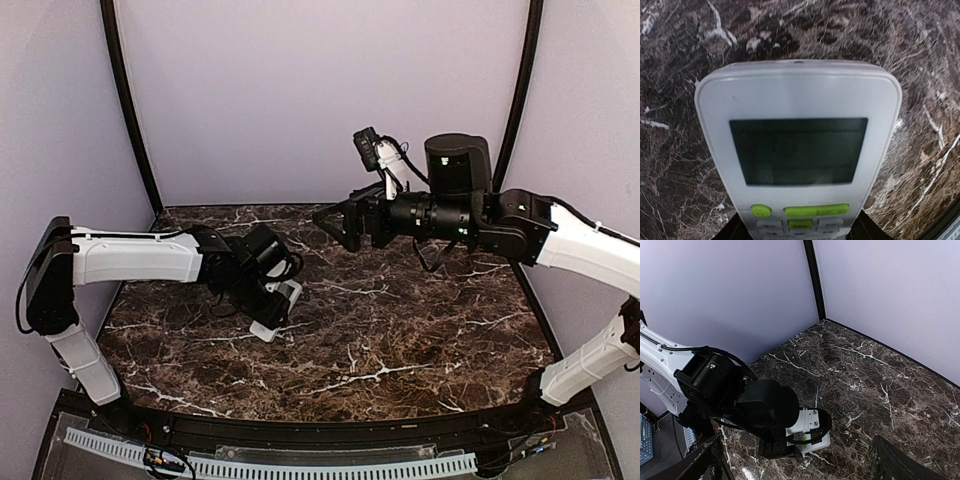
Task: Load the batteries into the remote control
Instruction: Place the remote control at the center of the board.
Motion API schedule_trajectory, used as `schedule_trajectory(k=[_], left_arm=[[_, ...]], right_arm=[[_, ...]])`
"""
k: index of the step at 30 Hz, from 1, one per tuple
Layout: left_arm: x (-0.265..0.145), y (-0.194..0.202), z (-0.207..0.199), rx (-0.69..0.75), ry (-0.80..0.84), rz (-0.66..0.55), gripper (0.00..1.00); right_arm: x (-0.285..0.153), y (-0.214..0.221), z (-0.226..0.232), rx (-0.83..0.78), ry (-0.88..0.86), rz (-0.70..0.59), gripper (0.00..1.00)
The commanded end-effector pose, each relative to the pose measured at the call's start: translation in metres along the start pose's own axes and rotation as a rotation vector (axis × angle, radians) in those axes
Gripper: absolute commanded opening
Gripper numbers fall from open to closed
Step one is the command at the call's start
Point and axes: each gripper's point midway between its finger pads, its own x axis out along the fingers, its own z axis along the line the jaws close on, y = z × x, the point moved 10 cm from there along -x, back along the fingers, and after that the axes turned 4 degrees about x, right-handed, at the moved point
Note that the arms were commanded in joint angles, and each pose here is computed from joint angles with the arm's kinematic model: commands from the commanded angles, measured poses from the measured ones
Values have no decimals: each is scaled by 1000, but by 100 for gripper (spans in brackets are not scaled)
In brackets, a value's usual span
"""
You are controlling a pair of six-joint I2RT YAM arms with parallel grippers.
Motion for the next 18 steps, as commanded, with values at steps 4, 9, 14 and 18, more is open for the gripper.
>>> schedule_trajectory(k=[4,9,14,18], left_arm=[[20,6,-6,42,19,212,5],[43,6,-13,62,76,307,19],[58,4,-15,91,90,332,41],[62,3,-13,105,65,326,55]], right_arm=[[8,10,-3,17,16,65,99],[12,15,-3,20,6,88,99],[14,17,-4,26,22,101,99],[15,19,-6,30,40,112,99]])
